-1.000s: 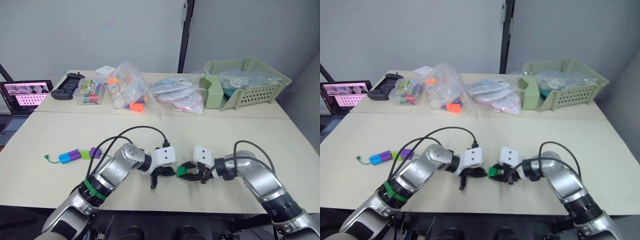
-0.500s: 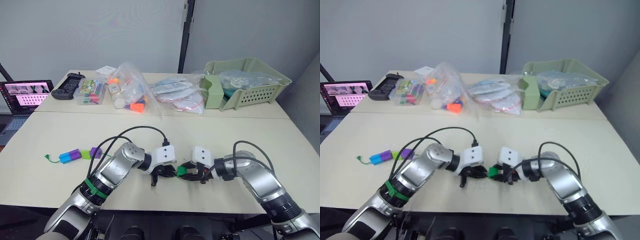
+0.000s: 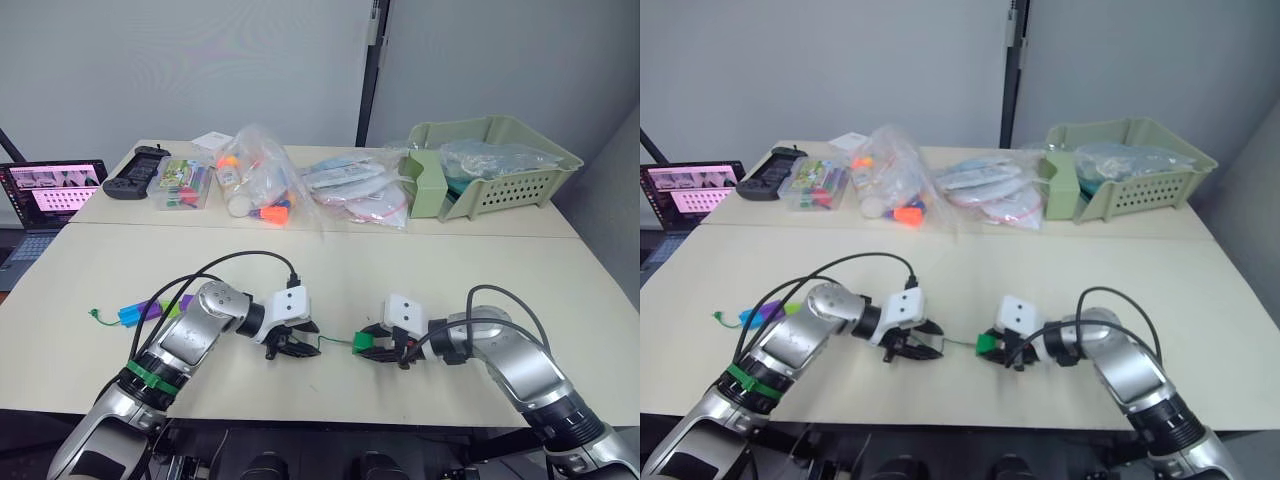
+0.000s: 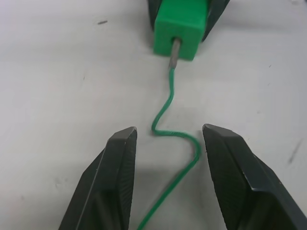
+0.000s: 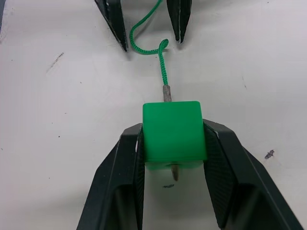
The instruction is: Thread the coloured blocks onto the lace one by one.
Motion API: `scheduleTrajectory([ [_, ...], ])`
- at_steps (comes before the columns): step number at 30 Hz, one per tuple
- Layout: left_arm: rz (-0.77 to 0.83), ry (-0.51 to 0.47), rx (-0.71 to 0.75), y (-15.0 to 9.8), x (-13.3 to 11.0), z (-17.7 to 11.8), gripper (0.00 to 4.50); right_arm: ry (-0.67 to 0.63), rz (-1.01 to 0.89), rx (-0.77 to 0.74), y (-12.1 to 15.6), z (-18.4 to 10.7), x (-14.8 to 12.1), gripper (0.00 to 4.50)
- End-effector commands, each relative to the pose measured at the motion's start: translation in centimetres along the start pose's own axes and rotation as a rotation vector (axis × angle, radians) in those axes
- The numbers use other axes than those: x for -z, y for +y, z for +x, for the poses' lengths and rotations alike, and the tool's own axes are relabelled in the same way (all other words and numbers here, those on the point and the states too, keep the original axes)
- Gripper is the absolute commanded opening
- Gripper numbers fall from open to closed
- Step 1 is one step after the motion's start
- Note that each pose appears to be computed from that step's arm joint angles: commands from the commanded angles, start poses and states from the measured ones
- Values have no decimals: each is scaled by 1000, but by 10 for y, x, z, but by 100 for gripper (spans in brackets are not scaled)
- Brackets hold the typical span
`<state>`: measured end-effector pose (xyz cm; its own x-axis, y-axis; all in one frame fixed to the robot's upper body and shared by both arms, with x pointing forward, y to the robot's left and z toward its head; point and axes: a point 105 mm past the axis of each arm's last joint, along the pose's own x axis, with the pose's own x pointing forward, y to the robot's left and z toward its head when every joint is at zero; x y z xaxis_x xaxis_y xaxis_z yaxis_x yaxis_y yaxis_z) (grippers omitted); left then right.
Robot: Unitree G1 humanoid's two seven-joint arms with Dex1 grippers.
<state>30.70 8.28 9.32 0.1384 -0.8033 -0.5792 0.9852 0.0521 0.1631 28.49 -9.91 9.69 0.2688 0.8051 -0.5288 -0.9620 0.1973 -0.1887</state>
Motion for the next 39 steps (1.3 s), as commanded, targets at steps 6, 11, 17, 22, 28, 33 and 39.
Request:
scheduleTrajectory([
  [6, 29, -28, -37, 4, 3, 5, 149, 7, -4, -8, 4, -4, -2, 116],
  [11, 36, -60, 4, -4, -3, 12, 0, 9, 2, -9, 5, -4, -2, 116],
  [17, 59, -87, 17, -7, -12, 15, 0, 13, 8, -6, 6, -3, 0, 116],
  [22, 81, -94, 21, -7, -19, 16, 0, 13, 10, -4, 6, -3, 0, 116],
  [28, 103, -22, -22, -1, -8, 14, 0, 12, 9, -2, 6, -3, 0, 116],
  [33, 90, -19, -28, 2, -6, 7, 57, 12, 10, -2, 5, -3, 0, 116],
  [39, 112, -47, -52, 10, -18, -2, 217, 14, 10, -2, 4, -2, 0, 116],
])
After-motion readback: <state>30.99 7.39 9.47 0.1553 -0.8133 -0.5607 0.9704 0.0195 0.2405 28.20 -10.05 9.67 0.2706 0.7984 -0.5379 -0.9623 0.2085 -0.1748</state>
